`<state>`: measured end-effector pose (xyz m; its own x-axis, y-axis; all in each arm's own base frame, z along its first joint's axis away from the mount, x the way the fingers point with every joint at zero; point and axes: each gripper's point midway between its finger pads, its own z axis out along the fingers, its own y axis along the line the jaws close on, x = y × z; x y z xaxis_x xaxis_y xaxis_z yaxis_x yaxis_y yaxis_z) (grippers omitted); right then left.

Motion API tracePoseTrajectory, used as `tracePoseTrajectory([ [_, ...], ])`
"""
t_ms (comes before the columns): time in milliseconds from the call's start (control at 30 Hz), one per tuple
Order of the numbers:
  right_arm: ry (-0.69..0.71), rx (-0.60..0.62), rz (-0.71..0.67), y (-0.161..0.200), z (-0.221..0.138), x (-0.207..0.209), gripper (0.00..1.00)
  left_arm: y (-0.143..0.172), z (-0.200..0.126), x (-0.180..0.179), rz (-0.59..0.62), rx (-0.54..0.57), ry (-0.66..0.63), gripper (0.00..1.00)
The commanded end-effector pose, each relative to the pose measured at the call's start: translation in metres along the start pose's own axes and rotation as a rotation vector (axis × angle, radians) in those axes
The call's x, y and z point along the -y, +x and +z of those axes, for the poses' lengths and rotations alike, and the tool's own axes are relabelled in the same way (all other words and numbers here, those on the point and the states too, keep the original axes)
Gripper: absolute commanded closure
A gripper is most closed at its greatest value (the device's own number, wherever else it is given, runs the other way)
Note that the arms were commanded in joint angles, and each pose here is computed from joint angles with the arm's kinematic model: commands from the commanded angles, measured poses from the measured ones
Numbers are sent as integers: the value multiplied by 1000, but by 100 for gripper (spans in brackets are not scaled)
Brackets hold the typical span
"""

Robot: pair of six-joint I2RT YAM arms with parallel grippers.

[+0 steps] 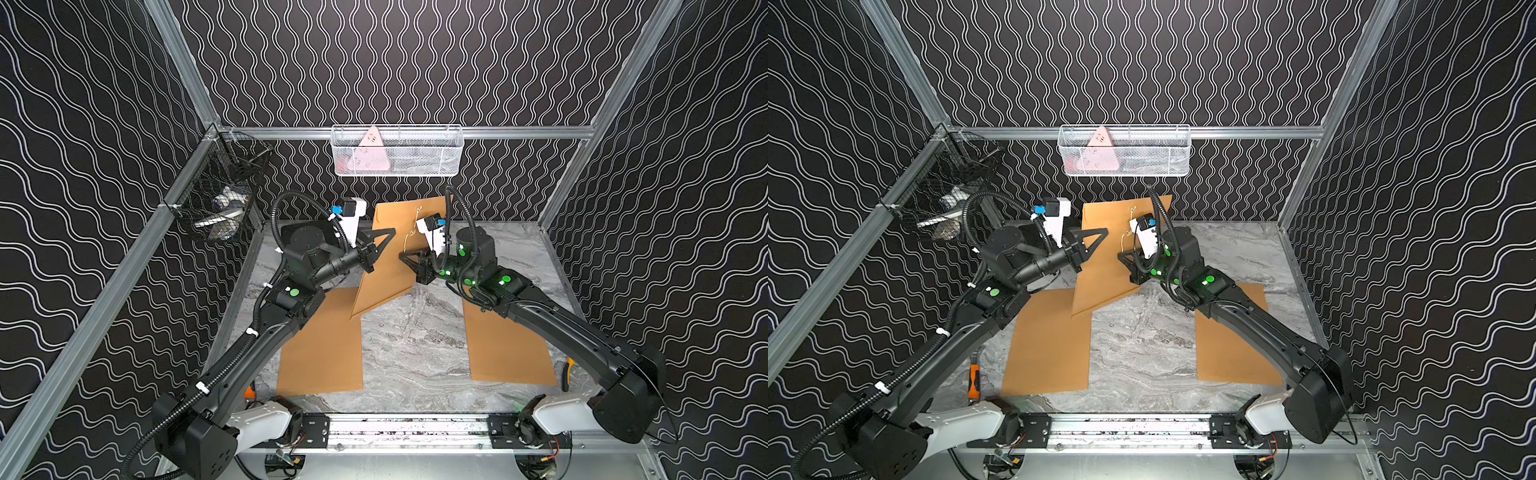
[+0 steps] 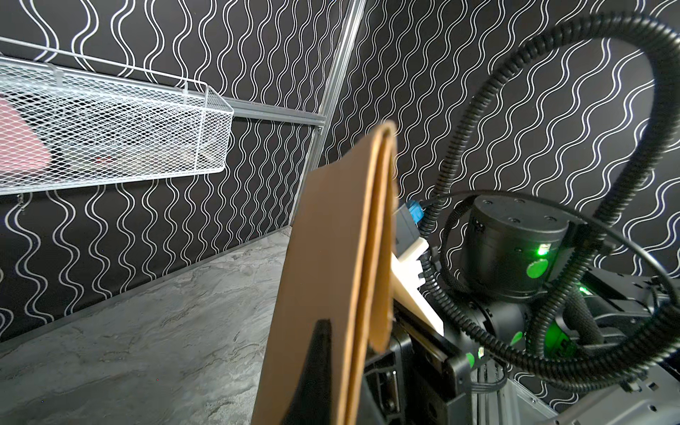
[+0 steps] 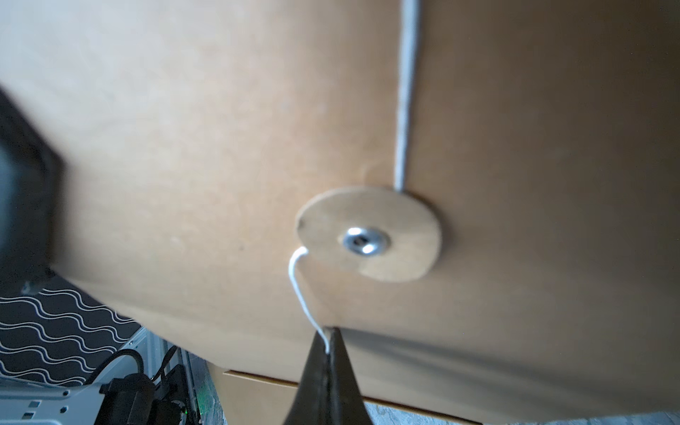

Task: Open the file bag

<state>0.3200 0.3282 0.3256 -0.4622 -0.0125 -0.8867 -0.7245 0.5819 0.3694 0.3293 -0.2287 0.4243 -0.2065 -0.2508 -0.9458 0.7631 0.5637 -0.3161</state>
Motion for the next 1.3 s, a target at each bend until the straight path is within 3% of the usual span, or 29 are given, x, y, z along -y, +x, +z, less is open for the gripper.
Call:
tracePoseTrajectory([
  [0, -5, 41, 6, -8, -2, -3, 100, -13, -2, 6, 25, 45, 12, 100],
  [1000, 167, 106, 148, -15, -32, 54, 100, -6, -6, 3, 22, 45, 1, 100],
  [1267, 193, 131, 133, -34, -44, 66, 100, -2, -7, 4, 20, 38, 9, 100],
])
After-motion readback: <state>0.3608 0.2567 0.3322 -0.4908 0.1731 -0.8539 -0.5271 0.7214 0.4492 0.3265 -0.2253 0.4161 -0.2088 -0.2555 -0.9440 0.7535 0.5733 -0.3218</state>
